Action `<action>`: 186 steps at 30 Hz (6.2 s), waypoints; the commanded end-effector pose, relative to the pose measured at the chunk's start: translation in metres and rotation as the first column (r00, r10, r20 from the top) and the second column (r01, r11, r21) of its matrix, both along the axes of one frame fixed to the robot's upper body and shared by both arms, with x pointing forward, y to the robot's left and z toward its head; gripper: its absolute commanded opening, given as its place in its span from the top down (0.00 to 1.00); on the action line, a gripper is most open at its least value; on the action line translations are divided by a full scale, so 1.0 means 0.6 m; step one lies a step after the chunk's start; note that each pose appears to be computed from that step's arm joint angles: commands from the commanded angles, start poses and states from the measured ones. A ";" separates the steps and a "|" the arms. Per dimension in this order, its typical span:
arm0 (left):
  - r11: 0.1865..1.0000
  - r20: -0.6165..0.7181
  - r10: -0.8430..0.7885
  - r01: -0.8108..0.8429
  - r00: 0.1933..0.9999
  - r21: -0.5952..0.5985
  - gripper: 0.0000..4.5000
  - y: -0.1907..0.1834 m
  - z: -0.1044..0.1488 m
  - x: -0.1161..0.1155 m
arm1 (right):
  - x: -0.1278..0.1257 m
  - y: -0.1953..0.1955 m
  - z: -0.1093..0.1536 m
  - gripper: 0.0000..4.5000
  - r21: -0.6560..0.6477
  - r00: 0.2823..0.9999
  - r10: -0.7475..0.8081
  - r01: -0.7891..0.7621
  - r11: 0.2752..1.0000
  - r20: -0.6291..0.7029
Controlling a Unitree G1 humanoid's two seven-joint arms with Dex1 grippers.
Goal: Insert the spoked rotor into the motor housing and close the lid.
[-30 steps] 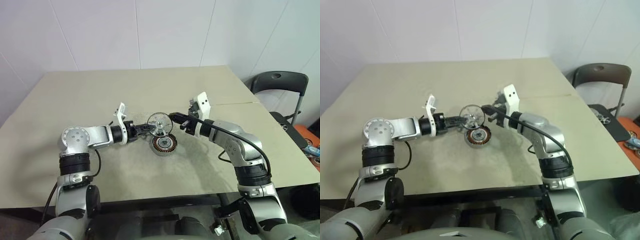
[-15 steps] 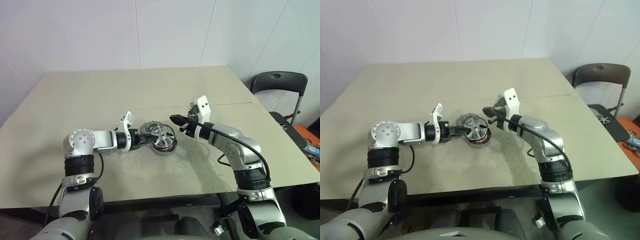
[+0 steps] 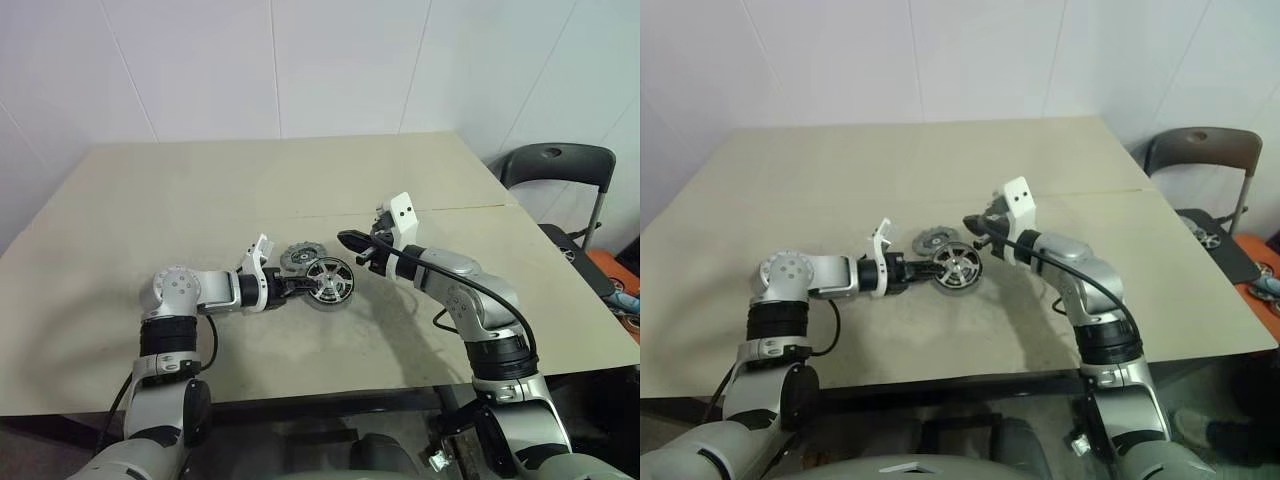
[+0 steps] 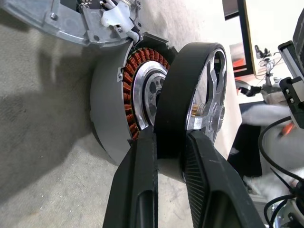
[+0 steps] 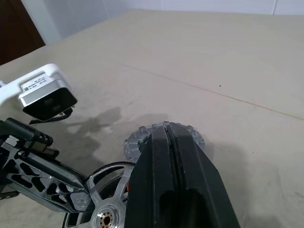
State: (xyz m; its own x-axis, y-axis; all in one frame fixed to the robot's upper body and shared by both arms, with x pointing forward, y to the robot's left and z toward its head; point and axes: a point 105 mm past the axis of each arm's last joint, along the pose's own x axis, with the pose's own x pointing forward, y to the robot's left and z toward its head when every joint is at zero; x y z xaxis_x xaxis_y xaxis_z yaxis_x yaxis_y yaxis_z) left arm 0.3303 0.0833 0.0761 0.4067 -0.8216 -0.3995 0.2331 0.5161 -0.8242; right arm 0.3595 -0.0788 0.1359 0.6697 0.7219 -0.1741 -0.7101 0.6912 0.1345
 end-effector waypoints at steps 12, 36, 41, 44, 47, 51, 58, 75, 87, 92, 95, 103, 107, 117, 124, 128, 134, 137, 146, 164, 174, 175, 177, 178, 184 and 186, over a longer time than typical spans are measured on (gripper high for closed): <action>0.999 0.051 0.043 -0.043 0.998 0.010 0.88 -0.008 0.014 0.025 | -0.002 0.004 0.021 1.00 -0.015 0.998 0.022 -0.021 1.000 0.063; 0.998 0.139 -0.029 0.021 0.990 0.056 0.55 -0.008 0.029 0.007 | -0.001 0.008 0.012 1.00 -0.027 0.998 0.017 -0.016 1.000 0.056; 0.998 0.132 -0.006 -0.001 0.991 0.060 0.33 0.000 0.029 0.012 | 0.000 0.008 0.009 1.00 -0.029 0.999 0.015 -0.013 0.999 0.052; 0.998 0.142 0.019 -0.026 0.990 0.049 0.33 0.011 0.037 0.019 | -0.001 0.005 0.007 1.00 -0.029 0.999 0.012 -0.010 1.000 0.049; 0.997 0.169 0.054 -0.062 0.984 0.042 0.33 0.029 0.051 0.029 | -0.001 0.002 0.005 1.00 -0.031 0.999 0.010 -0.008 0.999 0.046; 0.996 0.276 0.084 -0.079 0.957 -0.029 0.33 0.062 0.109 0.040 | -0.001 0.006 0.015 1.00 0.016 0.999 0.017 -0.018 1.000 0.036; 0.997 0.456 0.066 -0.041 0.888 -0.065 0.33 0.126 0.184 0.025 | -0.008 0.009 0.020 1.00 0.036 0.998 0.059 -0.060 0.998 0.021; 0.954 0.532 0.280 -0.293 0.799 -0.061 0.33 0.153 0.141 0.054 | -0.035 0.052 -0.004 1.00 -0.165 0.961 0.267 -0.252 0.954 0.076; 0.947 0.499 0.300 -0.316 0.813 -0.055 0.33 0.143 0.123 0.047 | -0.045 0.062 -0.165 1.00 -0.318 0.955 0.268 -0.295 0.901 -0.129; 0.941 0.493 0.316 -0.336 0.811 -0.051 0.33 0.150 0.121 0.049 | -0.045 0.066 -0.136 1.00 -0.225 0.957 0.271 -0.288 0.931 -0.105; 0.942 0.492 0.314 -0.332 0.812 -0.052 0.33 0.148 0.121 0.047 | -0.041 0.073 -0.077 1.00 -0.022 0.956 0.277 -0.280 0.960 -0.095; 0.945 0.494 0.311 -0.322 0.812 -0.064 0.33 0.146 0.125 0.055 | -0.035 0.077 0.062 1.00 -0.177 0.905 0.397 -0.370 0.912 0.153; 0.947 0.490 0.306 -0.316 0.816 -0.065 0.32 0.140 0.121 0.060 | -0.064 0.072 0.065 0.88 -0.508 0.744 0.636 -0.474 0.719 0.206; 0.980 0.514 0.180 -0.195 0.839 -0.026 0.32 0.103 0.104 0.013 | -0.065 -0.019 -0.020 0.58 -0.889 0.448 0.884 -0.448 0.096 -0.130; 0.992 0.557 -0.016 -0.058 0.830 0.116 0.32 0.078 0.073 -0.050 | -0.036 0.007 -0.032 0.58 -0.917 0.378 0.917 -0.396 0.037 -0.126; 0.973 0.685 -0.144 -0.024 0.714 0.230 0.32 0.084 0.073 -0.073 | -0.029 0.023 -0.034 0.58 -0.921 0.346 0.929 -0.389 0.017 -0.129; 0.953 0.774 -0.235 -0.019 0.588 0.303 0.32 0.091 0.068 -0.084 | -0.022 0.035 -0.050 0.58 -0.926 0.323 0.936 -0.376 -0.010 -0.142; 0.953 0.785 -0.243 -0.013 0.571 0.304 0.32 0.092 0.067 -0.083 | -0.020 0.032 -0.059 0.58 -0.930 0.315 0.935 -0.365 -0.041 -0.165; 0.953 0.781 -0.234 -0.024 0.580 0.303 0.32 0.093 0.059 -0.071 | -0.022 0.027 -0.073 0.62 -0.932 0.302 0.936 -0.356 -0.062 -0.178; 0.954 0.750 -0.205 -0.045 0.629 0.298 0.32 0.080 0.044 -0.069 | -0.029 0.045 -0.053 0.99 -0.950 0.222 0.960 -0.296 -0.101 -0.172; 0.953 0.745 -0.196 -0.055 0.637 0.297 0.32 0.084 0.037 -0.059 | -0.054 0.040 0.010 0.99 -0.709 0.409 0.878 -0.695 0.124 -0.248; 0.953 0.745 -0.196 -0.054 0.638 0.297 0.32 0.083 0.036 -0.058 | -0.050 0.040 0.014 0.99 -0.707 0.423 0.871 -0.694 0.134 -0.249; 0.954 0.743 -0.197 -0.051 0.640 0.297 0.32 0.081 0.034 -0.057 | -0.037 0.036 0.011 0.99 -0.745 0.453 0.855 -0.654 0.128 -0.251; 0.954 0.743 -0.198 -0.050 0.639 0.297 0.32 0.079 0.034 -0.057 | -0.033 0.034 0.007 0.99 -0.753 0.463 0.848 -0.646 0.125 -0.257; 0.956 0.745 -0.190 -0.053 0.639 0.290 0.32 0.071 0.034 -0.058 | -0.018 0.006 -0.036 0.99 -0.828 0.475 0.821 -0.561 0.005 -0.317; 0.954 0.742 -0.191 -0.056 0.643 0.294 0.32 0.069 0.029 -0.060 | -0.021 0.010 -0.036 0.99 -0.820 0.458 0.827 -0.572 -0.005 -0.325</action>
